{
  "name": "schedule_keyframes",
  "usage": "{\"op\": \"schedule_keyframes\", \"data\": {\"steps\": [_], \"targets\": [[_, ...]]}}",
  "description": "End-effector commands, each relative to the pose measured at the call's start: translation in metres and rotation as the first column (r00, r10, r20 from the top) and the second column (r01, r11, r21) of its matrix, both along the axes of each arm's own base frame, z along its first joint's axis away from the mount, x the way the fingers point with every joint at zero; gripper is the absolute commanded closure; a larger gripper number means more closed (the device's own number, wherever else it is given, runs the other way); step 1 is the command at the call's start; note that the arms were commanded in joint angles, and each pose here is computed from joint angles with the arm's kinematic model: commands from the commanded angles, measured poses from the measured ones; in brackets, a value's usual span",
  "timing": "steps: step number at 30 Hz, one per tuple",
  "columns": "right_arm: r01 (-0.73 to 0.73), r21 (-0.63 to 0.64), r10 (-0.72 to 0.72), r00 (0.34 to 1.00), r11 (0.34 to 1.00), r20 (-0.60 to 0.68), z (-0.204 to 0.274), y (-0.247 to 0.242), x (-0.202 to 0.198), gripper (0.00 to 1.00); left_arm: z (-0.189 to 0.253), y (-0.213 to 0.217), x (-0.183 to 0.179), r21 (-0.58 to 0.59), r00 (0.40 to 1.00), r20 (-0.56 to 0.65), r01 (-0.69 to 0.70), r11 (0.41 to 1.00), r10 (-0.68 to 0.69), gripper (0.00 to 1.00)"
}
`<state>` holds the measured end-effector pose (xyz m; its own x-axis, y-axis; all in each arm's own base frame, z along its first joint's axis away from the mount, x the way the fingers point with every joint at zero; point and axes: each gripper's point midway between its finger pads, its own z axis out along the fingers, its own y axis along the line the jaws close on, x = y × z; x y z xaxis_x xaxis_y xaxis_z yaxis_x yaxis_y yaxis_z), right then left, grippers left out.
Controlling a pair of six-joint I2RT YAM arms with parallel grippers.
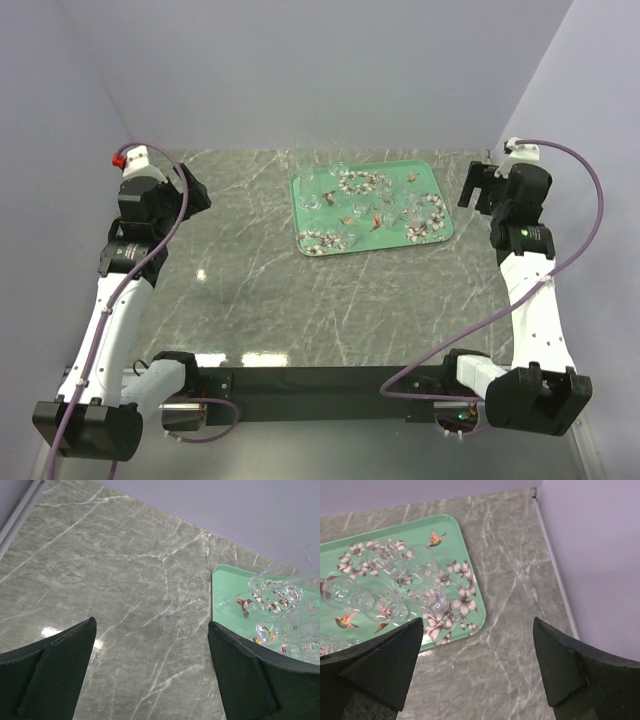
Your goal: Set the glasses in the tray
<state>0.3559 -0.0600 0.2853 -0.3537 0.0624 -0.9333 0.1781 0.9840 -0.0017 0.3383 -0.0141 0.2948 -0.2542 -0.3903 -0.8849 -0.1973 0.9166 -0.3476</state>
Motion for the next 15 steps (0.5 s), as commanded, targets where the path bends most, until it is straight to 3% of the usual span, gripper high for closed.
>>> {"op": "schedule_keyframes", "data": {"steps": [1,15], "targets": [[0.107,0.021,-0.109,0.991,0.994,0.084,0.018,-0.013,-0.009,0.04,0.029,0.002,-0.007,0.021,0.998,0.069,0.012,1.0,-0.013,0.01],[0.199,0.019,-0.2,0.974,0.98,0.108,0.019,-0.026,-0.024,0.02,0.025,0.001,-0.013,0.015,0.998,0.066,0.016,1.0,-0.017,0.01]]}}
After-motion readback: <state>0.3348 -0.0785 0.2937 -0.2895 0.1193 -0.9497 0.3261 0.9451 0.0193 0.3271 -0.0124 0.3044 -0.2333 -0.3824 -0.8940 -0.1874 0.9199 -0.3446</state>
